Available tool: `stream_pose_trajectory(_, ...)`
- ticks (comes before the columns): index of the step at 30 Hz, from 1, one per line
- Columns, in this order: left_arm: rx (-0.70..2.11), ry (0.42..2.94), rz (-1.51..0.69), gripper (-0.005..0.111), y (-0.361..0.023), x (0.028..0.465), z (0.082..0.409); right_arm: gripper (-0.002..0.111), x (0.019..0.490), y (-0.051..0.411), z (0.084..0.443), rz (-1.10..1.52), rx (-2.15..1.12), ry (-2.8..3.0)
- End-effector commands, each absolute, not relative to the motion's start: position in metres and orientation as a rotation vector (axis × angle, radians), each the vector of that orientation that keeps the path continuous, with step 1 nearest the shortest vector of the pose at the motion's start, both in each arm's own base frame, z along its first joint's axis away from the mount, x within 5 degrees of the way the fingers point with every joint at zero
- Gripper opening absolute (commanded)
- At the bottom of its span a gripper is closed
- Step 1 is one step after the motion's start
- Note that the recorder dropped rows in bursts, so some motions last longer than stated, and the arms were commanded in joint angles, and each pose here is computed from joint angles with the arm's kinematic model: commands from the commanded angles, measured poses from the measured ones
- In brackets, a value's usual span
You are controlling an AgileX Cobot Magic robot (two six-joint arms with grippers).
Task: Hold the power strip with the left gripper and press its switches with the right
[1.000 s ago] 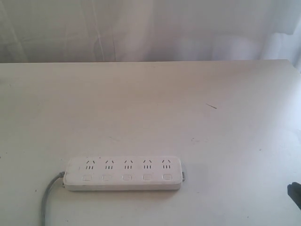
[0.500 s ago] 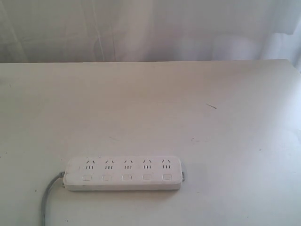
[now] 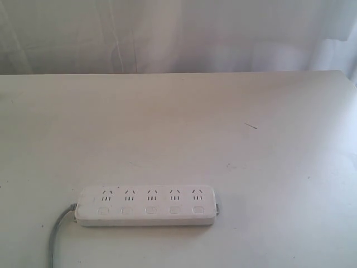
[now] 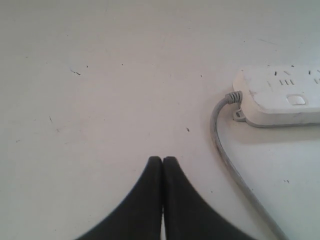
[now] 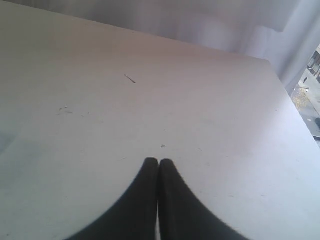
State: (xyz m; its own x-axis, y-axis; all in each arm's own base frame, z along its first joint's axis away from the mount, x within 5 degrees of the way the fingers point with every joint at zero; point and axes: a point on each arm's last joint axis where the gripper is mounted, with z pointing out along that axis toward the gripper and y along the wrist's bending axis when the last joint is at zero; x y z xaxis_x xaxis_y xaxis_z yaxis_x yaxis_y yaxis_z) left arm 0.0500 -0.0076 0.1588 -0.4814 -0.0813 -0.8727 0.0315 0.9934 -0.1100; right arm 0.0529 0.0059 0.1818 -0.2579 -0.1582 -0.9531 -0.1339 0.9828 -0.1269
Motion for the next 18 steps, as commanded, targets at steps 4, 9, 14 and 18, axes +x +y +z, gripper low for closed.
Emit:
stream_pose_trajectory(4, -0.036, 2.084, -0.131, 0.000, -0.0074, 0.0497, 0.1558, 0.000, 0.0528, 0.0054, 0.1807, -0.028, -0.206, 1.832)
stream_pose_trajectory(9, -0.036, 2.084, -0.131, 0.000, -0.0074, 0.0497, 0.1558, 0.000, 0.0528, 0.0054, 0.1807, -0.028, -0.206, 1.832)
stream_pose_trajectory(14, -0.036, 2.084, -0.131, 0.000, -0.0074, 0.0497, 0.1558, 0.000, 0.0528, 0.0052, 0.1807, -0.030, -0.197, 1.833)
stream_pose_trajectory(18, -0.036, 2.084, -0.131, 0.000, -0.0074, 0.0497, 0.1558, 0.000, 0.0529, 0.0044, 0.1807, -0.040, -0.185, 1.835)
